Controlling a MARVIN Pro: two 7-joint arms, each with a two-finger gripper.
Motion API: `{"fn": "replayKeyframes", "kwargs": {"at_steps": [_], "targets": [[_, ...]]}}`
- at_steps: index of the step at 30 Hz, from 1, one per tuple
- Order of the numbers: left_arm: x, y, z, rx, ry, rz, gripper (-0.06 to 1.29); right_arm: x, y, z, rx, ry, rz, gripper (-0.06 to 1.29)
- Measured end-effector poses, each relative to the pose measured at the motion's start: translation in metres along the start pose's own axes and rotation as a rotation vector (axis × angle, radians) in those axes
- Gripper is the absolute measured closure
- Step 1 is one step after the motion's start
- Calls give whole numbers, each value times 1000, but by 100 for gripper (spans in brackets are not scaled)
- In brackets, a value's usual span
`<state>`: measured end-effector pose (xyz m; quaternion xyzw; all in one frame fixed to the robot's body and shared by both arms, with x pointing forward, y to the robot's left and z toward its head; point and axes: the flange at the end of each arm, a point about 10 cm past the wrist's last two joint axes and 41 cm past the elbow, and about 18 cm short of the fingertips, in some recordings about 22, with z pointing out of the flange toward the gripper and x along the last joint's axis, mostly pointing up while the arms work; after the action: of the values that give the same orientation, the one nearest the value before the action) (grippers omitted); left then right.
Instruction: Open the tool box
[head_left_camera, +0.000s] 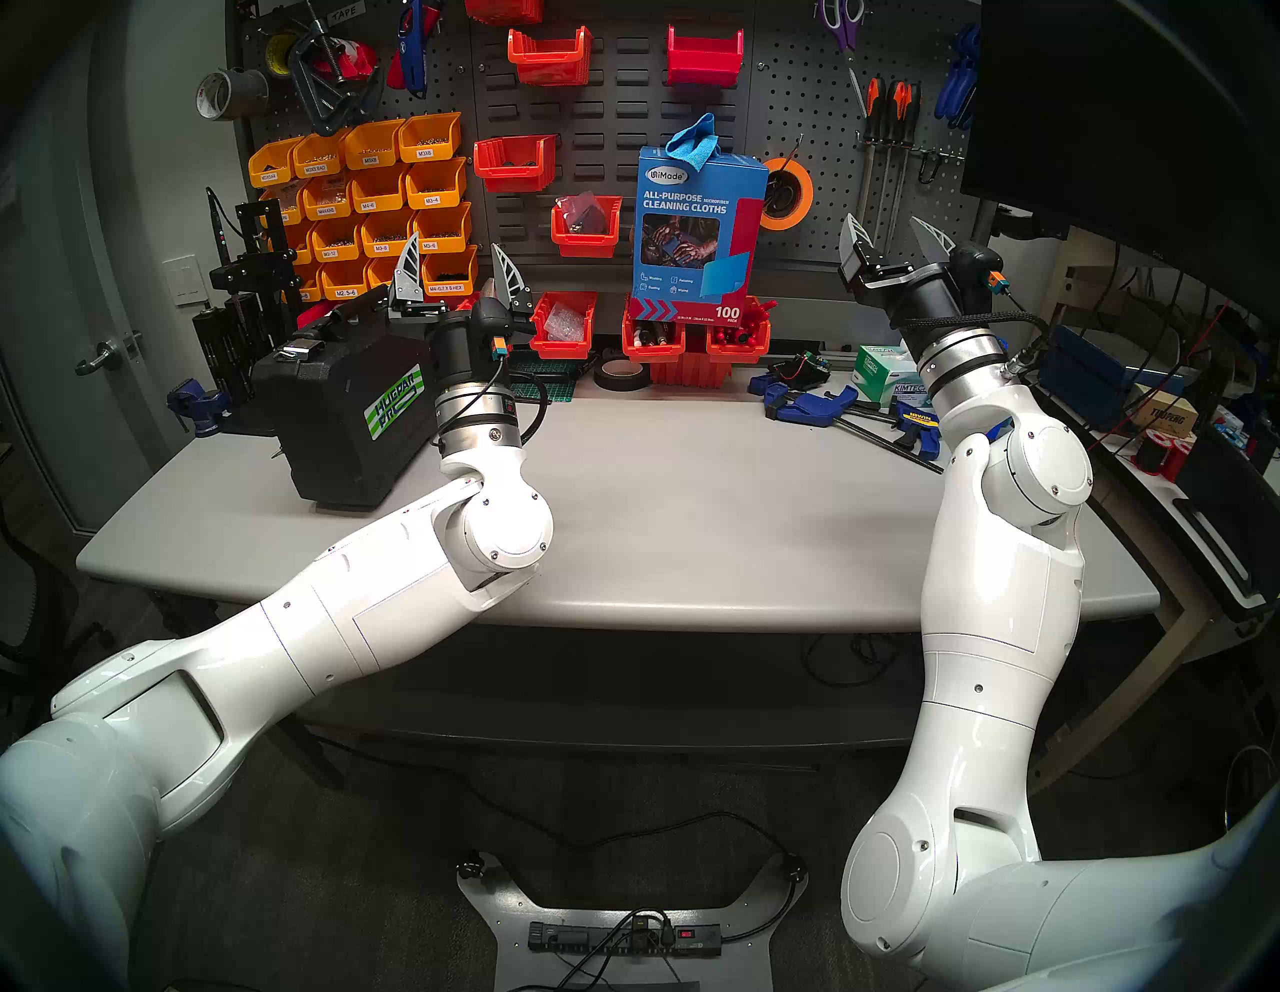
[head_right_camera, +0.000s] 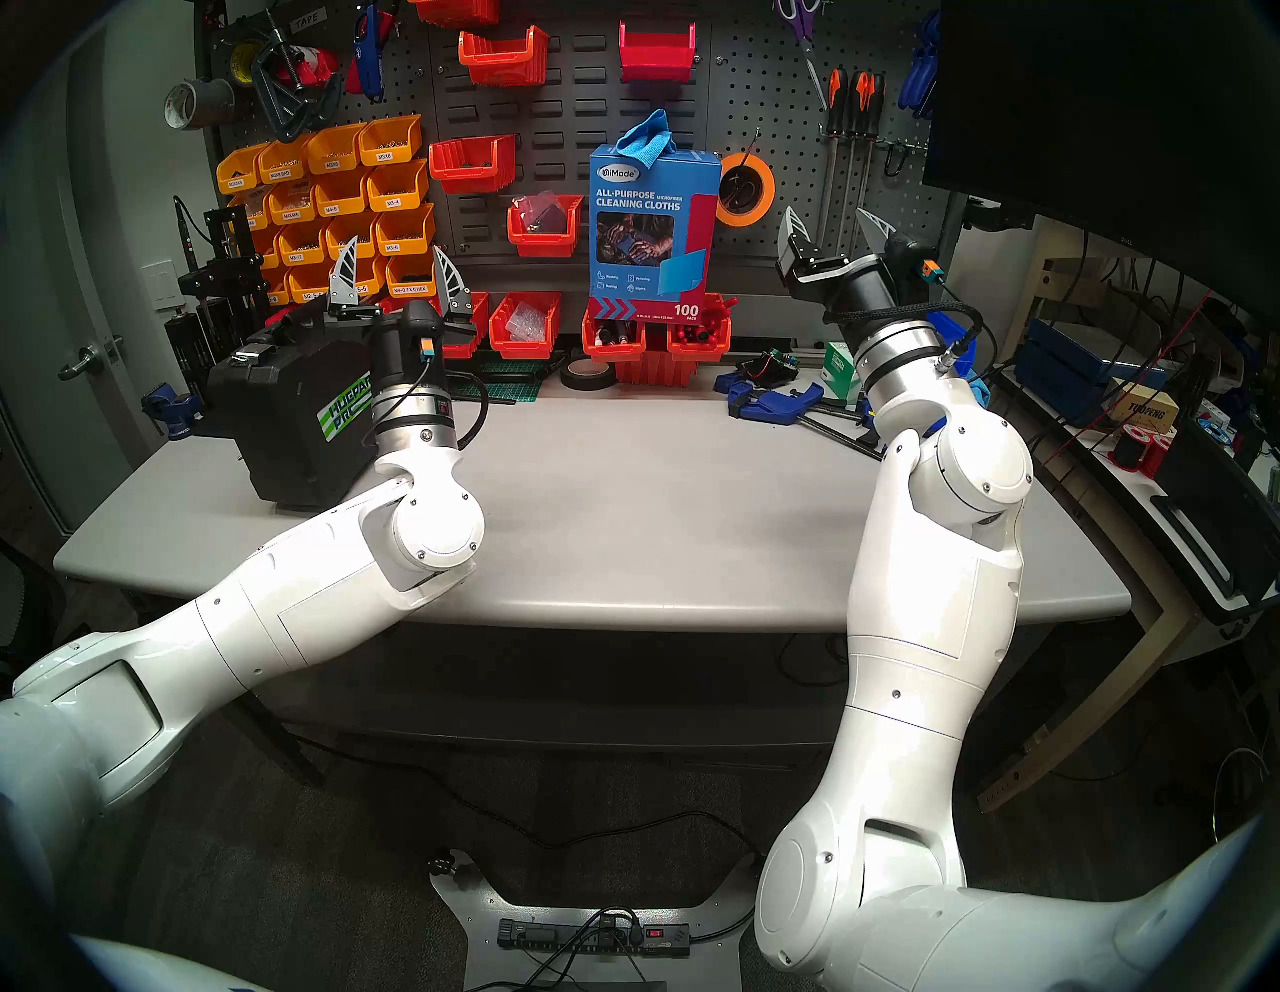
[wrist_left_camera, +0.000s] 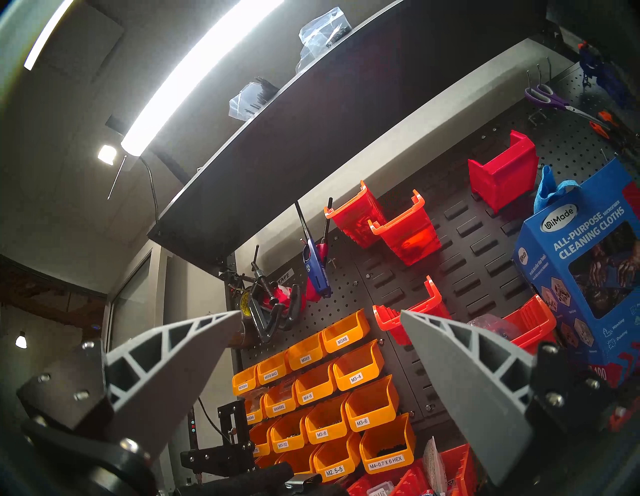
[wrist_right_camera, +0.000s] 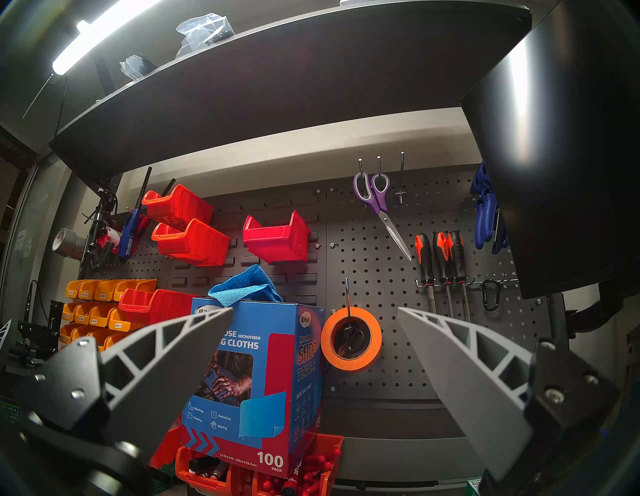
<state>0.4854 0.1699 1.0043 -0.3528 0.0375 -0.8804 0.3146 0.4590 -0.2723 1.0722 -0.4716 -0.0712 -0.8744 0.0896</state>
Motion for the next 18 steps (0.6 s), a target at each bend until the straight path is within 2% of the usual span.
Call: {"fn": "replayKeyframes", "kwargs": {"at_steps": [10, 18], "targets": [[9, -17, 34, -13, 97, -19, 0, -1, 0, 0, 0, -1, 1, -1], [16, -26, 48, -51, 196, -17, 0, -1, 0, 0, 0, -1, 1, -1]]}}
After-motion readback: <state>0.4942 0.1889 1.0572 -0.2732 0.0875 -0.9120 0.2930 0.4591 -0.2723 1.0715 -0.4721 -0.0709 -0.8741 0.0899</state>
